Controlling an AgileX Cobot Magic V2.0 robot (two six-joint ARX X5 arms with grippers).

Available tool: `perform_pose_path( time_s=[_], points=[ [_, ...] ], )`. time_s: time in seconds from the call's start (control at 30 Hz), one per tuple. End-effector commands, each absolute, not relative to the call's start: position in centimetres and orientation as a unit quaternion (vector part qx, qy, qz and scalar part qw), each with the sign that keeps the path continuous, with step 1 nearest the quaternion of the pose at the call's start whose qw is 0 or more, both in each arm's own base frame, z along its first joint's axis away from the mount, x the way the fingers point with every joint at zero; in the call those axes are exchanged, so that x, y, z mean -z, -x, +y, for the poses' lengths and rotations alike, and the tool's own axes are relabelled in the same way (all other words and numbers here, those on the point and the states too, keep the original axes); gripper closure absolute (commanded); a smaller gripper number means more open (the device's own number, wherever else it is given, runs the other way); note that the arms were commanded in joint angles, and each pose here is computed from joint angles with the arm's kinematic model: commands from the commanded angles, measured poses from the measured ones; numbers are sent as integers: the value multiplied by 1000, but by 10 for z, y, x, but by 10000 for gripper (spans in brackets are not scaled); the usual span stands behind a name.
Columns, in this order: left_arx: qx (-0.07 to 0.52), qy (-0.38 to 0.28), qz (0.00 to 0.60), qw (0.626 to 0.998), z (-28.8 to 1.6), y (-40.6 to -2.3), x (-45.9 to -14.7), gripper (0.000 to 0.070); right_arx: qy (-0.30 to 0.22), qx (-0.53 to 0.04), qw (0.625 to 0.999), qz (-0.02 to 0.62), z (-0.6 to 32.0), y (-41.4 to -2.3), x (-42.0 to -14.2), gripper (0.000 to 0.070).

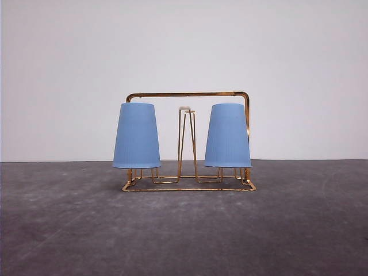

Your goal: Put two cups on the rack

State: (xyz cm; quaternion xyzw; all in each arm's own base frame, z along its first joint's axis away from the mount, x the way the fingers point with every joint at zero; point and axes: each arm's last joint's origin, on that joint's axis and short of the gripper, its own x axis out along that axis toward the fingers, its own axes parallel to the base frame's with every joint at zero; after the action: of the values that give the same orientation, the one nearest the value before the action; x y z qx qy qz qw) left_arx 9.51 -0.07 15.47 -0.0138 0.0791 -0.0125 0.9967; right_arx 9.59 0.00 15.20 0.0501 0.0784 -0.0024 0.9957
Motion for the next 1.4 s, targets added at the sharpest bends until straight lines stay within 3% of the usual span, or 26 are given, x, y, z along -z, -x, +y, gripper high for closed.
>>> perform_pose_path(
  time_s=[0.0, 1.37],
  points=[
    [11, 9, 88, 996, -1, -96, -150, 700, -47, 3, 996, 74, 0, -96, -152, 683],
    [11, 9, 88, 996, -1, -96, -150, 700, -47, 3, 996, 74, 0, -96, -152, 684]
  ],
)
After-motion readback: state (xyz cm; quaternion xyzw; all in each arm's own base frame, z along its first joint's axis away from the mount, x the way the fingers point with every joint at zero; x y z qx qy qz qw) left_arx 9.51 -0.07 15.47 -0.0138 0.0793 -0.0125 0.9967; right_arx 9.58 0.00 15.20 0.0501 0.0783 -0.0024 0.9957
